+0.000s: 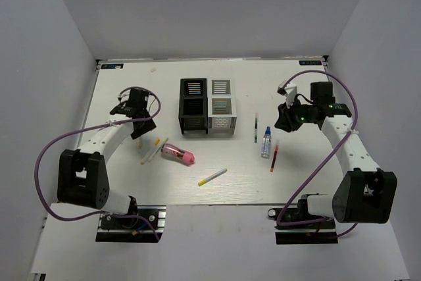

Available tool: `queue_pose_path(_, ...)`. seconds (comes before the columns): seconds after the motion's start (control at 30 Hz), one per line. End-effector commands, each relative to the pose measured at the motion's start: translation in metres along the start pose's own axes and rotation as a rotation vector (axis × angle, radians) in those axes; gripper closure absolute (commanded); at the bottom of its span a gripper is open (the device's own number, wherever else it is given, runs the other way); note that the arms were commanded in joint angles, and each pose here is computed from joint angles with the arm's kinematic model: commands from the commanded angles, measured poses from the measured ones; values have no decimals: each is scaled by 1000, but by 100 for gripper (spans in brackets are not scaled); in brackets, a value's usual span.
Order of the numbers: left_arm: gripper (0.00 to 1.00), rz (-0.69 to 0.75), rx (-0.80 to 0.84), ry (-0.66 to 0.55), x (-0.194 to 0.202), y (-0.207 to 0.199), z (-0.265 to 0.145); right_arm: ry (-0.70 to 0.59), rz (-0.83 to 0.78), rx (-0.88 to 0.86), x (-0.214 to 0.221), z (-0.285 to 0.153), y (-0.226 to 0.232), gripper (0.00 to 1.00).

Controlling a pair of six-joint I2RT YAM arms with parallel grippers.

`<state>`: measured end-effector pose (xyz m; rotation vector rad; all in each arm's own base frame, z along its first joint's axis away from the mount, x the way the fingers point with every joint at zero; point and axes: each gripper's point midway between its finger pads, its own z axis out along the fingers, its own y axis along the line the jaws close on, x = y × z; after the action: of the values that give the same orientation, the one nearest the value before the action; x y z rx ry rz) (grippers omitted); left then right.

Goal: Sort the stationery into containers
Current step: Pick up the pen from the center of the board.

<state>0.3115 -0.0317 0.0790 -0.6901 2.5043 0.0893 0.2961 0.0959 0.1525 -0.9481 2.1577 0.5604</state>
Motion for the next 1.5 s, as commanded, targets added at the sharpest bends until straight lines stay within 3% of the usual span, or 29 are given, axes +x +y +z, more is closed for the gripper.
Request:
queue_pose_path(0.0, 41, 15, 29, -145, -44, -11, -12, -42, -39, -2, -9, -3, 3, 66)
queue_pose_path(0.07, 41, 33, 10, -155, -52, -12, -9, -36, -37, 4, -7, -3, 3, 65)
queue_pose_path(0.17, 41, 109, -56, -65, -38, -1, 17, -37, -34, 0, -5, -2, 4, 63)
queue_pose_path(0.33, 39, 233, 6, -33, -39, -4, 29, -35, -40, 6, -6, -3, 3, 62)
queue_pose_path(0.73, 42, 268, 12, 97, -18, 12, 66, -26, -26, -1, -1, 0, 4, 60)
queue_pose_path(0.97, 58, 264, 13, 127, -13, 15, 78, -49, -69, -18, -12, -9, 8, 53)
queue_pose_path(1.17, 68, 276, -5, 191, 11, 27, 80, -61, -65, -36, -14, -9, 14, 53)
queue_pose_path(1.3, 83, 280, -14, 212, 22, 33, 79, -68, -69, -36, -16, -12, 15, 52)
queue_pose_path(1.33, 94, 278, -9, 202, 19, 32, 77, -64, -67, -43, -14, -11, 16, 52)
queue_pose_path(1.37, 98, 275, 4, 199, 18, 30, 72, -62, -75, -47, -13, -11, 17, 52)
queue_pose_path(1.47, 100, 250, 58, 128, -7, 15, 56, -60, -89, -77, -12, -12, 23, 50)
